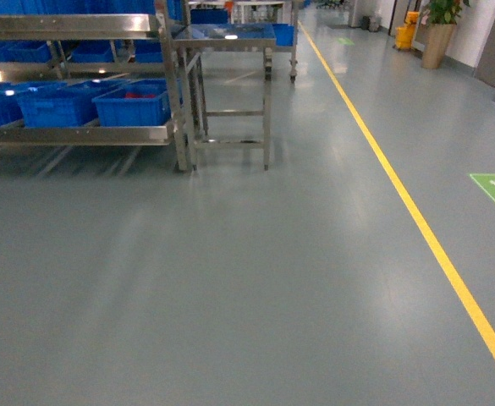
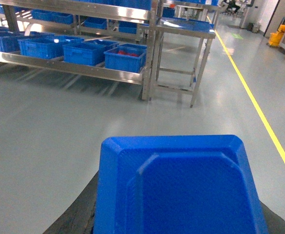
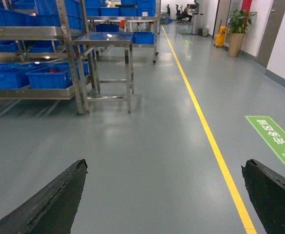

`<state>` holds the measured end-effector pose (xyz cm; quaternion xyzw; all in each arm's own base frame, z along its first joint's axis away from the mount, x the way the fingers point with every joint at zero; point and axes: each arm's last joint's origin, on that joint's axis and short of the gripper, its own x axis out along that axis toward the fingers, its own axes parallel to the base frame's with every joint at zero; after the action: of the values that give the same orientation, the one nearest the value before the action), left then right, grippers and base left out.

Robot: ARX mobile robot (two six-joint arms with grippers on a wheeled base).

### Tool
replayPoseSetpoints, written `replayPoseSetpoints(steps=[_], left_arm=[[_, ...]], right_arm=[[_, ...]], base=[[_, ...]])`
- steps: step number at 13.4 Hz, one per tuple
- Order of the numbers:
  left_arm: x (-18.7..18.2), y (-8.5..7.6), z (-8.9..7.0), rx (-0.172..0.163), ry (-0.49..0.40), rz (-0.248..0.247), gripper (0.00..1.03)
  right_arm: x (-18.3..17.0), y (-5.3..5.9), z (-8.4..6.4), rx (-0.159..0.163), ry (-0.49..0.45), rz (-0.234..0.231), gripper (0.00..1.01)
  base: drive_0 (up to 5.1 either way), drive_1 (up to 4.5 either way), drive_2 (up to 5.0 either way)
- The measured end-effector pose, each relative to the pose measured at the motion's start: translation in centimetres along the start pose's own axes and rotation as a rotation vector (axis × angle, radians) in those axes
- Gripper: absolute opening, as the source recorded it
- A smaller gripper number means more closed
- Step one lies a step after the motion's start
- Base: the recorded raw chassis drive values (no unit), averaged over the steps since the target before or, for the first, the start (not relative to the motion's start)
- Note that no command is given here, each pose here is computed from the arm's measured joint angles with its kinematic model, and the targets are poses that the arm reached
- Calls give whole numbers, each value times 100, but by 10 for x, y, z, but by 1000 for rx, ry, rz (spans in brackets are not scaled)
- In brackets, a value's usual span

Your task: Pick blue part to blue bin on bottom shelf

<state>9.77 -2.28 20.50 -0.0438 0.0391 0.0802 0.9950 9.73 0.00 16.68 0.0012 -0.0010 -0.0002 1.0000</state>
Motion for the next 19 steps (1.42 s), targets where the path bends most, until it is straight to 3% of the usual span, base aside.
replayPoseSetpoints(steps=[19], left_arm=[[0,0,0,0,0,0,43]], right_arm=[[0,0,0,0,2,0,98]], base=[[-5,402,-412]])
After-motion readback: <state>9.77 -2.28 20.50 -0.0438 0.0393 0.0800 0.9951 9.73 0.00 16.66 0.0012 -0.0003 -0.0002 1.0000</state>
